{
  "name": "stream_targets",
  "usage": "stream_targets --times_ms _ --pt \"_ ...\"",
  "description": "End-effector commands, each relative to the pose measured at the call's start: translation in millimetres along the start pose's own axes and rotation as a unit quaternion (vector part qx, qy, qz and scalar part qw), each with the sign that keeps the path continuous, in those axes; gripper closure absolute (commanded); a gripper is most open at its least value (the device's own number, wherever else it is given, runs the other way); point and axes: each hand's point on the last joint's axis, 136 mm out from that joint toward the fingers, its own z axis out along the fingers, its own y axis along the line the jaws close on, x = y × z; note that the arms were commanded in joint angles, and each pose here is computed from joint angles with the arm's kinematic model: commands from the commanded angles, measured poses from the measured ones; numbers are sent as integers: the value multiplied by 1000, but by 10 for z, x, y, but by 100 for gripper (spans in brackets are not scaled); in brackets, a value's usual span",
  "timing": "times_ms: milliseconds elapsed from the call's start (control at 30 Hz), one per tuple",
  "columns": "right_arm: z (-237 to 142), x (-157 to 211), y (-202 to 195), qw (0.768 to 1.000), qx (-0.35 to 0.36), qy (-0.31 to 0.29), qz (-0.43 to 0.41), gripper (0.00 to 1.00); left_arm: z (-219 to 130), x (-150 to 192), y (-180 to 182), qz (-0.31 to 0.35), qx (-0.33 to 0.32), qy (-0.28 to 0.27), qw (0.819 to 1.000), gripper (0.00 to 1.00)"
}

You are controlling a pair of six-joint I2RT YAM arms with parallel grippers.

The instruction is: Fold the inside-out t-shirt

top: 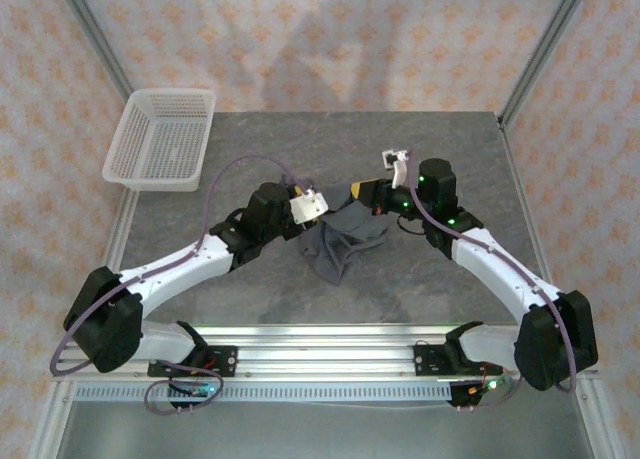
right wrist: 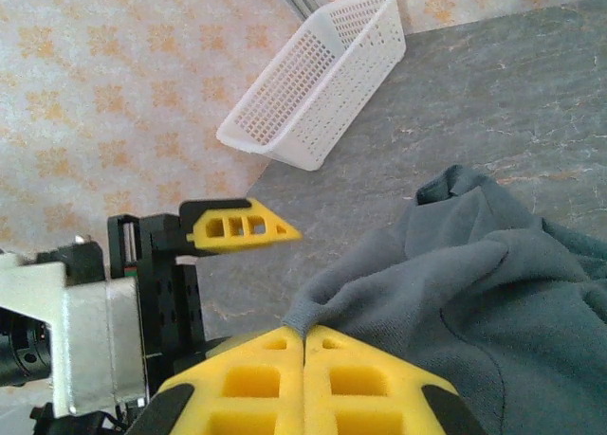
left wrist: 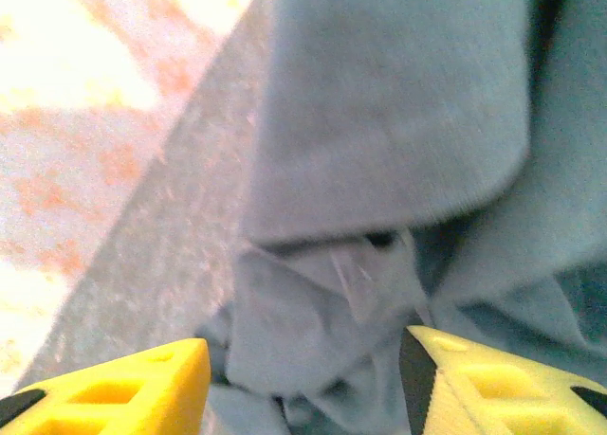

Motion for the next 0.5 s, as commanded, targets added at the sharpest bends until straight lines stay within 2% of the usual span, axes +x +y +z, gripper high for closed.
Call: stream_targets --times_ms 0,100,233,467 --pt "-39 -166 150 1000 -19 -13 -20 100 63 -297 210 3 -42 -58 997 42" --pt "-41 -177 113 1000 -7 -14 -19 100 176 -300 105 11 -6 -45 999 41" --pt "-39 -176 103 1000 -4 -13 -15 100 207 -315 96 11 -10 -56 998 41" --pt "-15 -162 77 1000 -5 -13 -6 100 144 -569 201 -27 -20 -106 994 42"
